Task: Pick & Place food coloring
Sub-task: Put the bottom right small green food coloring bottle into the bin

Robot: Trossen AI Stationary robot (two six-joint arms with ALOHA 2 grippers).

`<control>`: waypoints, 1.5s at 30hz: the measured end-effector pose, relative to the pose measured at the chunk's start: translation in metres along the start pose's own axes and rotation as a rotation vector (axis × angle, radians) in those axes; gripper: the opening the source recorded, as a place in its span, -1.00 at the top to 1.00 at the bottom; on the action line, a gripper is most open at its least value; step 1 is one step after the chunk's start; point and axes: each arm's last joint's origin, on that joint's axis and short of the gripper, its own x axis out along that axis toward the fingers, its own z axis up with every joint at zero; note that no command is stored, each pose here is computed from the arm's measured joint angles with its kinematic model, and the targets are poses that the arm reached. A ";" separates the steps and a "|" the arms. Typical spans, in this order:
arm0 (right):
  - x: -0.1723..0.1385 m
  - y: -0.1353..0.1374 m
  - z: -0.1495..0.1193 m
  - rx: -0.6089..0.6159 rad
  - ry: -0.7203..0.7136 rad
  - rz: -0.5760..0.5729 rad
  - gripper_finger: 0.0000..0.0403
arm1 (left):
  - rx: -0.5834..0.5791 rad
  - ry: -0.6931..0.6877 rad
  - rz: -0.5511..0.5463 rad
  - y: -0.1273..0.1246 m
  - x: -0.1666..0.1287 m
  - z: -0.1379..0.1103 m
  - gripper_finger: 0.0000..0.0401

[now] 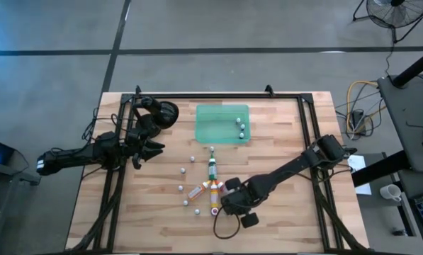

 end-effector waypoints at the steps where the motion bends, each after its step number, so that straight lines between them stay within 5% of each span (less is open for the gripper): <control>1: 0.000 0.000 -0.001 0.008 0.006 -0.001 0.72 | 0.000 0.000 0.000 0.000 0.000 0.000 0.47; 8: 0.001 0.000 -0.002 0.072 0.020 -0.003 0.73 | 0.000 0.000 0.000 0.000 0.000 0.000 0.47; 25: 0.002 -0.001 -0.007 -0.003 0.066 -0.009 0.12 | 0.000 0.000 0.000 0.000 0.000 0.000 0.47; 45: 0.005 -0.001 -0.010 -0.009 0.085 -0.009 0.56 | 0.000 0.000 0.000 0.000 0.000 0.000 0.47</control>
